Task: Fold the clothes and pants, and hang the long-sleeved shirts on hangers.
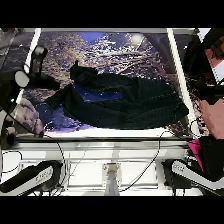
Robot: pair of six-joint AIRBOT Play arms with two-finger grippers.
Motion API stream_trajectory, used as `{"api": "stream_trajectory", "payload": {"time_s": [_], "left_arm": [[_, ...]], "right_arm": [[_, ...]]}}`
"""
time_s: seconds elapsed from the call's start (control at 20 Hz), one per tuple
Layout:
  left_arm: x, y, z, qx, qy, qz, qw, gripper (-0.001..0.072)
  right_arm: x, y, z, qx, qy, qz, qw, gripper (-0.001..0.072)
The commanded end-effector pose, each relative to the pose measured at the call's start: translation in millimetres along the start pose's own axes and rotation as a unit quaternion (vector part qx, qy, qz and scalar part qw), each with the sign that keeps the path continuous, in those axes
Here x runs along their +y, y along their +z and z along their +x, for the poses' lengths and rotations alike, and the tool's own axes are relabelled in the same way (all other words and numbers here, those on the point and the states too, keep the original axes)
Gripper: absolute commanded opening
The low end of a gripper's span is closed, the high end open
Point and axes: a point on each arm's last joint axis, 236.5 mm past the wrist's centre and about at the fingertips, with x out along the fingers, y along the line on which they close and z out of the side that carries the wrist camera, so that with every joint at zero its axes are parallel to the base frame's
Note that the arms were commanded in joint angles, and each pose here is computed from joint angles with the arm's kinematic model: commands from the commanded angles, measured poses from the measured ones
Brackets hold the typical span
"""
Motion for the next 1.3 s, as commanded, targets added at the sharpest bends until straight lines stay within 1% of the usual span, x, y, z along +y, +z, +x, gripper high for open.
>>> {"api": "stream_trajectory", "payload": {"time_s": [0.0, 0.05, 0.1, 0.15, 0.2, 0.25, 0.7, 1.0, 1.05, 1.1, 1.15, 1.2, 1.25], "left_arm": [[-30, -78, 13, 0.054, -0.089, 0.022, 0.994, 0.0011], [-38, -88, 18, 0.058, -0.106, 0.019, 0.992, 0.0011], [-44, -91, 23, 0.054, -0.116, 0.02, 0.992, 0.0023], [-51, -92, 28, 0.049, -0.125, 0.029, 0.991, 0.0143], [-51, -92, 34, 0.044, -0.122, 0.045, 0.99, 0.0387], [-49, -89, 40, 0.04, -0.115, 0.044, 0.992, 0.0483], [10, -57, 82, -0.033, 0.002, 0.025, 0.999, 0.0483], [14, -61, 95, -0.028, 0.007, 0.021, 0.999, 0.0481], [16, -60, 95, -0.03, 0.011, 0.021, 0.999, 0.0453], [17, -59, 96, -0.032, 0.013, 0.021, 0.999, 0.0334], [18, -59, 96, -0.034, 0.016, 0.021, 0.999, 0.0157], [20, -57, 96, -0.037, 0.02, 0.021, 0.999, 0.0017], [22, -55, 95, -0.04, 0.024, 0.021, 0.999, 0.0013]], "right_arm": [[4, -8, 0, 0.018, 0.01, -0.034, 0.999, 0.0209], [4, -8, 0, 0.016, 0.01, -0.034, 0.999, 0.0315], [4, -7, 0, 0.015, 0.01, -0.034, 0.999, 0.0343], [4, -7, 0, 0.015, 0.01, -0.034, 0.999, 0.0343], [4, -7, 0, 0.015, 0.01, -0.034, 0.999, 0.0343], [4, -7, 0, 0.015, 0.01, -0.034, 0.999, 0.0343], [5, -8, 0, 0.016, 0.01, -0.034, 0.999, 0.0343], [5, -9, 0, 0.018, 0.011, -0.033, 0.999, 0.0342], [5, -9, 0, 0.018, 0.011, -0.033, 0.999, 0.0342], [5, -8, 0, 0.017, 0.011, -0.033, 0.999, 0.0342], [5, -8, 0, 0.017, 0.011, -0.033, 0.999, 0.0342], [5, -8, 0, 0.017, 0.011, -0.033, 0.999, 0.0342], [5, -8, 0, 0.017, 0.011, -0.033, 0.999, 0.0341]]}}
